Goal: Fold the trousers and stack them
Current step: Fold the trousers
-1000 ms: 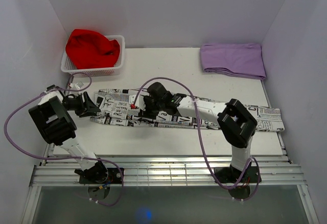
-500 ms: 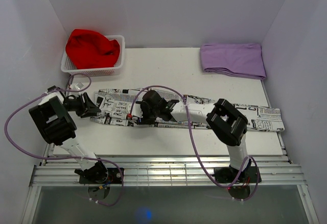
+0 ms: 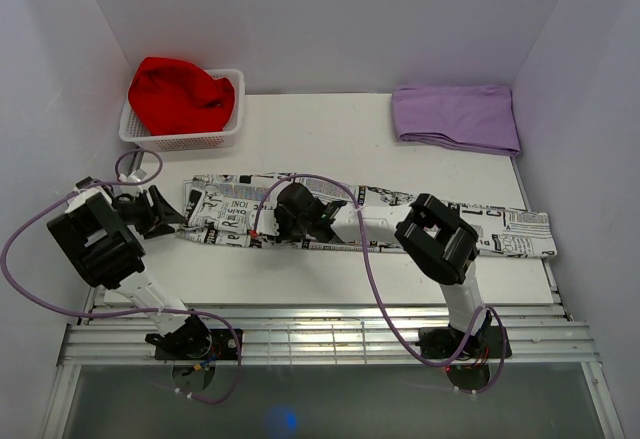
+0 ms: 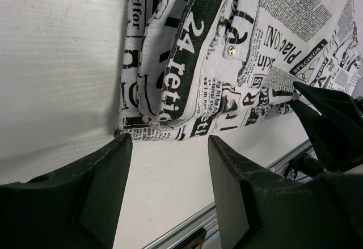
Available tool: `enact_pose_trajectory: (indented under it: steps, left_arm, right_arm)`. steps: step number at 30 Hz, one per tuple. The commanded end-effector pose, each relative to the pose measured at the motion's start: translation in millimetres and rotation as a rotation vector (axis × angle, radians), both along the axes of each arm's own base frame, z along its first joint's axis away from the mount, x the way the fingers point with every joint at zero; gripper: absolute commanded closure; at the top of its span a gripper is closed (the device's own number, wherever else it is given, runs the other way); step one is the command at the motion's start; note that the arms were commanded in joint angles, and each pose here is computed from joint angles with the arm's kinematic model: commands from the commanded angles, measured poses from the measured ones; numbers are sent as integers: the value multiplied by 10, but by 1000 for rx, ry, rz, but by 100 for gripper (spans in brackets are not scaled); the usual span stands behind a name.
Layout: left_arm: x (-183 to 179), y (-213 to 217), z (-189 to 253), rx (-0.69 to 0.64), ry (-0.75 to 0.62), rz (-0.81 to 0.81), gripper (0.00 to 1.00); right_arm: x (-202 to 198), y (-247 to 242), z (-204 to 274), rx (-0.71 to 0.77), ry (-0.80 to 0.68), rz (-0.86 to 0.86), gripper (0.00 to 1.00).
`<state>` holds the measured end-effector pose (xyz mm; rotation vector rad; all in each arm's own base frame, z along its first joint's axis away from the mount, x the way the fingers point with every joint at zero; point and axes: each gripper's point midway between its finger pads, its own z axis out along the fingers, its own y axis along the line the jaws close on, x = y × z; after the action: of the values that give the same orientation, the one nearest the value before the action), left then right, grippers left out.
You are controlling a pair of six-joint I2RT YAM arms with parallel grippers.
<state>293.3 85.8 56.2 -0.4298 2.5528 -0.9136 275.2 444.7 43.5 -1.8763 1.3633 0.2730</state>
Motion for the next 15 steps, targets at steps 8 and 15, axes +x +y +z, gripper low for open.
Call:
enact_pose_trajectory:
  steps: [8, 15]
  left_arm:
    - [105, -64, 78, -45, -62, -10, 37]
    - [137, -74, -35, -58, -34, -6, 41]
  right_arm:
    - [63, 108, 132, 51, -30, -15, 92]
    - [65, 168, 292, 88, -18, -20, 92]
